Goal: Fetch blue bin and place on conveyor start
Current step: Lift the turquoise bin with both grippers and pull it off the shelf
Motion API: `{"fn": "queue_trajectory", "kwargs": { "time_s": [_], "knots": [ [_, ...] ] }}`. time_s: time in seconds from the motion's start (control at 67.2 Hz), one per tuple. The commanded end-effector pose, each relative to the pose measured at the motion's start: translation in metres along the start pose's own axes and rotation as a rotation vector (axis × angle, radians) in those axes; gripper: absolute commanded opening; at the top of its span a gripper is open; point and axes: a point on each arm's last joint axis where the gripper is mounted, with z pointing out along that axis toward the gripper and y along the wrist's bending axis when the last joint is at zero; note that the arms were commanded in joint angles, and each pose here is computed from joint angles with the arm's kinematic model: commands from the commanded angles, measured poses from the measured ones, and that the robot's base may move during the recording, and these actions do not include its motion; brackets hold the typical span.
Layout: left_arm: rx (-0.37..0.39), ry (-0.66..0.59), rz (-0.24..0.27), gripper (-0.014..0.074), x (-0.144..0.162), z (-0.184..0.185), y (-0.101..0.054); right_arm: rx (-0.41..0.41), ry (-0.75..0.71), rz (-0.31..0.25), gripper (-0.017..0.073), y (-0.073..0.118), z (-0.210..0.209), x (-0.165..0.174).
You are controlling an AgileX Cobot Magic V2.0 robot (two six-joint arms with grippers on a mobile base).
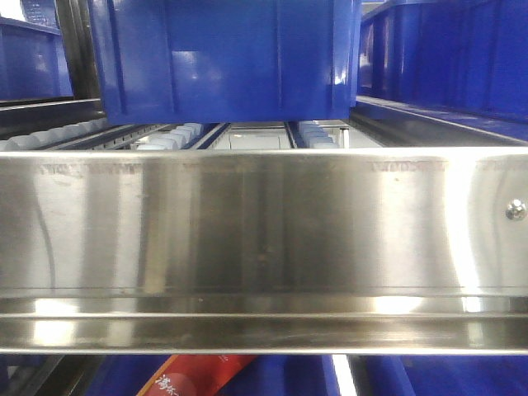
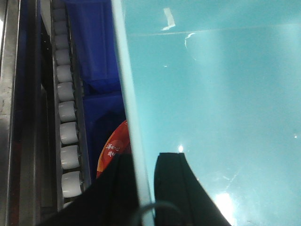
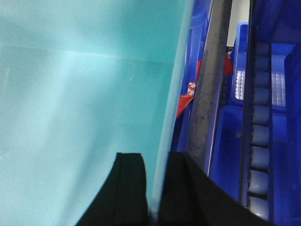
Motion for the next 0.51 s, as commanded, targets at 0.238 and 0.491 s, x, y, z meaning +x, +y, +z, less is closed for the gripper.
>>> {"fn": "queue_trajectory", "kwargs": {
  "time_s": [0.238, 0.491],
  "knots": [
    [-0.020, -0.046, 0.022, -0.0111, -0.0037, -0.0087, 0.0020, 0.032, -0.102, -0.044, -0.0153, -0.0050, -0.0102, -0.0085],
    [-0.020, -0.046, 0.022, -0.0111, -0.0037, -0.0087, 0.0020, 0.032, -0.102, -0.044, -0.0153, -0.0050, -0.0102, -0.0085]
  ]
}}
